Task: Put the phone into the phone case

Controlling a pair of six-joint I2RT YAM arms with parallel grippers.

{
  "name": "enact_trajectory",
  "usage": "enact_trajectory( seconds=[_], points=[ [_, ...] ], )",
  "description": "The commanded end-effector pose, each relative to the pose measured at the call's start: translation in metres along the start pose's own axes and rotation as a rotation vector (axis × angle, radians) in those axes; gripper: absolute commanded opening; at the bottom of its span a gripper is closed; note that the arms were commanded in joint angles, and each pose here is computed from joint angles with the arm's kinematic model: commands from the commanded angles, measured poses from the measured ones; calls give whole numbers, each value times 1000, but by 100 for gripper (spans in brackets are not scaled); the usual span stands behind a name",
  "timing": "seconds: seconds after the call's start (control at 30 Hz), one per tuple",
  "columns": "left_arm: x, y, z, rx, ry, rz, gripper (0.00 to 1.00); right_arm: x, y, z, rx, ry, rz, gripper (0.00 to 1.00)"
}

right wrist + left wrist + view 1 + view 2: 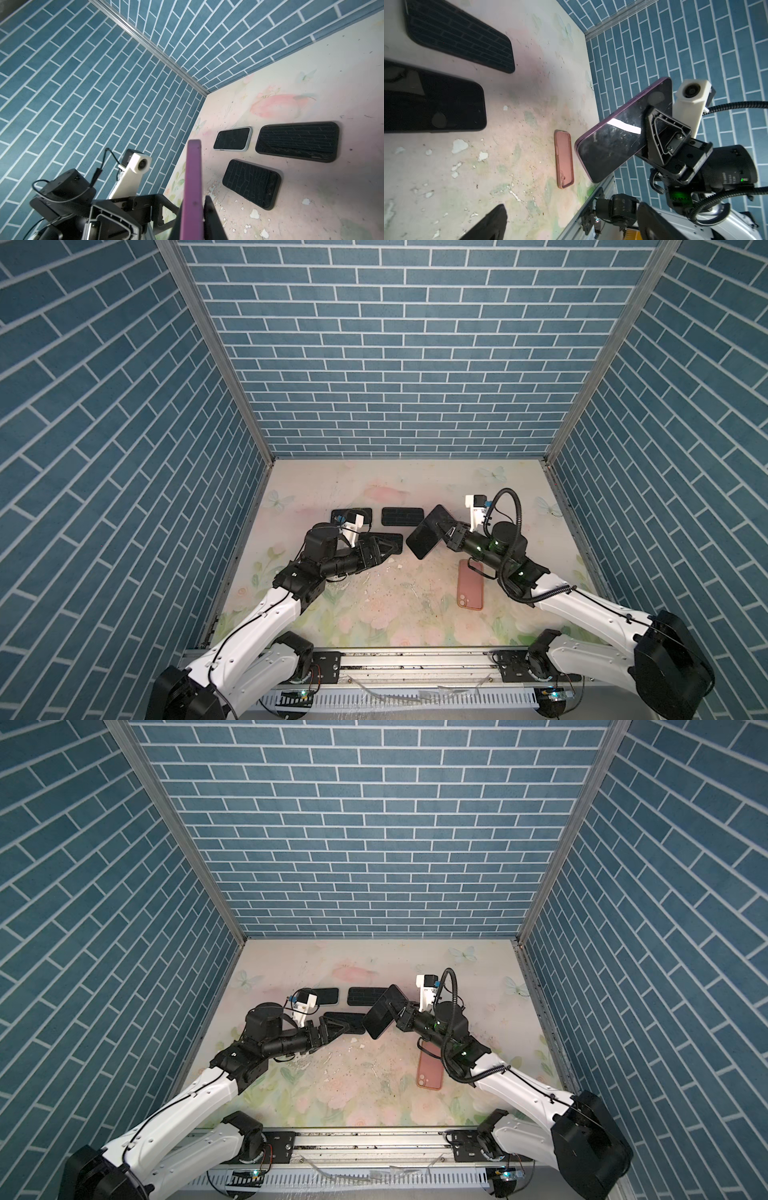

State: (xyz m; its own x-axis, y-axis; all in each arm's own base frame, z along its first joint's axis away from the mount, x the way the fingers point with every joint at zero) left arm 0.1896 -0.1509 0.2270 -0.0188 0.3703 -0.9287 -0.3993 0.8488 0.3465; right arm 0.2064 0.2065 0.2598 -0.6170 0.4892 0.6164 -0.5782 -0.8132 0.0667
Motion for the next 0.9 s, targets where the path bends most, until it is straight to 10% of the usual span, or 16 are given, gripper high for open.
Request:
enact_trajectory(
  seconds=[0.0,0.87],
  points=[
    [-27,-5,-2,-2,0,-179,97,25,16,29,-183,-44,113,0],
    [-82,-65,-23,-25,-99,-576,45,18,23,23,-313,-203,171,0]
  ],
)
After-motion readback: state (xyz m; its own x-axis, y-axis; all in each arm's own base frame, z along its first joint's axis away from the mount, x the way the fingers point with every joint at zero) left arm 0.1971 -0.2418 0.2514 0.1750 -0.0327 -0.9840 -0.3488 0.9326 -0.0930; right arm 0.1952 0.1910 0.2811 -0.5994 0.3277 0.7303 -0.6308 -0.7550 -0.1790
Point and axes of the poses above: each gripper's point midway between its finger pads, its own y axis back along the fingers, its own x axis along the line the jaws close on, z = x × y, the point moved 9 cm from there along y, back along the fingers, and after that the axes turned 13 degrees about y, right-handed, at the moved point
